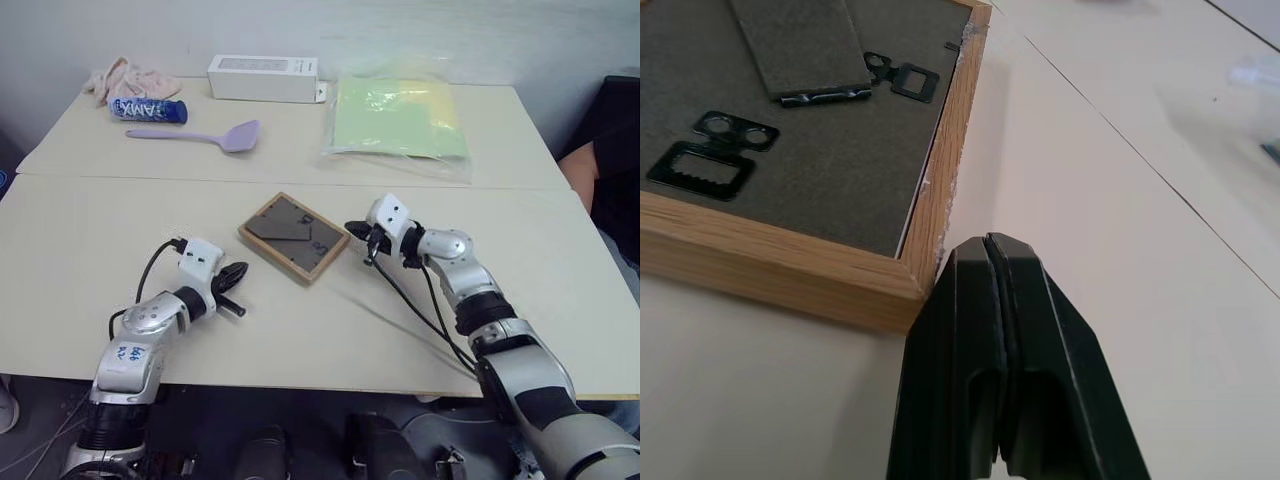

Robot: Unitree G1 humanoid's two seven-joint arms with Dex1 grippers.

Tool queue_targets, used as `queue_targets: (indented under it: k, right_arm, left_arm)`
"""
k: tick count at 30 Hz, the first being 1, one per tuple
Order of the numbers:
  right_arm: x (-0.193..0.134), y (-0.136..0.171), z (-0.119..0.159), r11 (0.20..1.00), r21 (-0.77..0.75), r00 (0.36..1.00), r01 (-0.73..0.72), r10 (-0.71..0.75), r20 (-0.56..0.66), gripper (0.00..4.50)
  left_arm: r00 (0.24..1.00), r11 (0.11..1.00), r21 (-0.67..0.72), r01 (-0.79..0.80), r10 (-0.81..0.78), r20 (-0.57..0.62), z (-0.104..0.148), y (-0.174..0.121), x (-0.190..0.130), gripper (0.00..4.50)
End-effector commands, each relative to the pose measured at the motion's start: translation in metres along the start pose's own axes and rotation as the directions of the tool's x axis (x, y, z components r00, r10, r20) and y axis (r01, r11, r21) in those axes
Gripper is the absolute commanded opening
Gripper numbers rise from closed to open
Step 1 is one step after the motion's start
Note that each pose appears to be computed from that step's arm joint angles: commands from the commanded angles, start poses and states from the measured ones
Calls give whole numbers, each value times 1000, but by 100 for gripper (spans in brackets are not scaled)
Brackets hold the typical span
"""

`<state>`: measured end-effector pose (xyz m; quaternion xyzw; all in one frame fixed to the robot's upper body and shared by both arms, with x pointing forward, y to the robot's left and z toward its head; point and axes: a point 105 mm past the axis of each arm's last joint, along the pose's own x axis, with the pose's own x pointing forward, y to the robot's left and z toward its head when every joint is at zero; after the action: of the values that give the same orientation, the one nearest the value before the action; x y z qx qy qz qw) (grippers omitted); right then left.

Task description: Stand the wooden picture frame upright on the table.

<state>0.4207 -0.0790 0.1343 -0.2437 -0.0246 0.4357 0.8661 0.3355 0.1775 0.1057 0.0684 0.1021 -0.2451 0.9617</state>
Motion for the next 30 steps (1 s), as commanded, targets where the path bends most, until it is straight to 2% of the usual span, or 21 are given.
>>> queue_targets:
  k: [1, 8, 16, 21, 24, 27, 29, 30]
  right_arm:
    - [11, 11, 10, 998, -27, 998, -53, 54, 44, 0]
    - [-5, 47, 20, 962, -41, 953, -269, 272, 130, 0]
    - [-29, 78, 17, 957, 16, 953, -288, 285, 97, 0]
    - [-41, 77, 15, 965, 50, 964, -257, 253, 74, 0]
    - [-44, 65, 15, 976, 60, 977, -208, 204, 64, 0]
    - [-41, 54, 14, 984, 42, 985, -172, 170, 42, 0]
    - [-38, 50, 15, 986, 32, 986, -165, 164, 35, 0]
    - [-36, 49, 17, 985, 18, 984, -173, 172, 35, 0]
  left_arm:
    - [1000, 1000, 25, 8, -8, 1, 4, -5, 10, 19]
    - [999, 999, 40, -35, 37, -29, 0, 9, 11, 19]
    - [999, 999, 43, 8, -6, -37, -7, 6, -12, 19]
    - [997, 999, 29, -25, 27, -69, -14, 24, -32, 19]
    - [994, 999, 40, -23, 27, -101, -20, 35, -42, 19]
    - [997, 996, -93, 2, -10, -80, -15, 38, -44, 19]
    - [995, 967, -252, -33, 9, -95, -15, 43, -44, 57]
    - [991, 932, -362, -14, -34, -127, -17, 41, -44, 73]
